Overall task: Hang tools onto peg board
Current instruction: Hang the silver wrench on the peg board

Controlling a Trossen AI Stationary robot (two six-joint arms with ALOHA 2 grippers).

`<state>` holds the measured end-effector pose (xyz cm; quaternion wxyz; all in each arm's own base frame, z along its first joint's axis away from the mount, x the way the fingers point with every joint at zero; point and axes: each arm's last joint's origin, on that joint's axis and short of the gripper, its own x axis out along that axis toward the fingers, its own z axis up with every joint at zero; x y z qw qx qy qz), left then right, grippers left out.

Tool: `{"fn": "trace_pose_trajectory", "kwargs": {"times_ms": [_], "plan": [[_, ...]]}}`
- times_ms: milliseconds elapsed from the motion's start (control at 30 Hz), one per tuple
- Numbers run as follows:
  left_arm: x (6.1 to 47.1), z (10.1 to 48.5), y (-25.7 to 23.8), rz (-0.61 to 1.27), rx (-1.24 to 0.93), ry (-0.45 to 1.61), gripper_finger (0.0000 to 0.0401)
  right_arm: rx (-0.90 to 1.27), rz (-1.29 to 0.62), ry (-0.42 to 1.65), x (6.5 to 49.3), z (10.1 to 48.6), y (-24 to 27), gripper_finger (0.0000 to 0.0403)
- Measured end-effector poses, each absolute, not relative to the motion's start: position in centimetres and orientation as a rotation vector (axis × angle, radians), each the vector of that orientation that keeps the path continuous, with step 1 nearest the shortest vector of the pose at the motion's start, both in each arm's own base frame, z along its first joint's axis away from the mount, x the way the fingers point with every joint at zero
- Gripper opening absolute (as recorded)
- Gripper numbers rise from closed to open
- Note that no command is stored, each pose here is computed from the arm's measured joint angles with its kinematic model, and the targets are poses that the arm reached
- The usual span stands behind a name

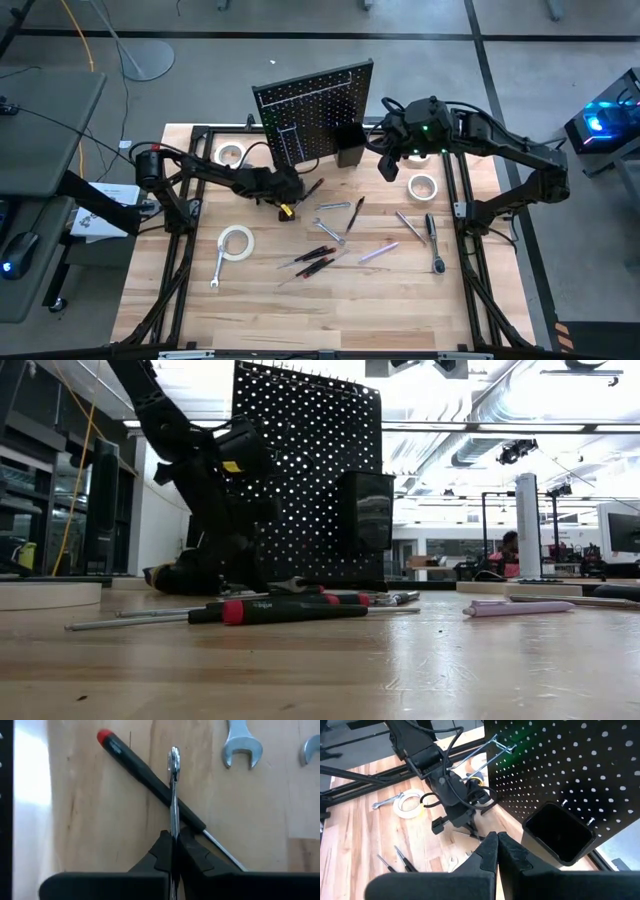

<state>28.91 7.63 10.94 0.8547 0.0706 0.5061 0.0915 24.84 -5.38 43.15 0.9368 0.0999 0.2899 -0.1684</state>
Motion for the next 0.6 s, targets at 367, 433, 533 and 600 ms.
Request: {"fn": "trace_pose_trajectory", "kwargs": {"times_ms": [367, 433, 533, 600], "plan": [[27.6, 18.3, 6.7, 0.154, 0.038, 0.943, 0.0002, 0.174, -0.335, 0.598, 24.8, 43.1, -5.4, 0.0000], [26.9, 19.8, 6.3, 0.147, 0.045, 0.909, 0.0001, 0.159, -0.331, 0.599, 24.8, 43.2, -5.4, 0.0000], [25.9, 22.1, 5.7, 0.092, 0.029, 0.821, 0.0001, 0.157, -0.330, 0.591, 24.9, 43.2, -5.4, 0.0000], [25.2, 23.6, 5.0, 0.050, -0.010, 0.752, 0.0001, 0.157, -0.330, 0.592, 24.9, 43.2, -5.4, 0.0000]]}}
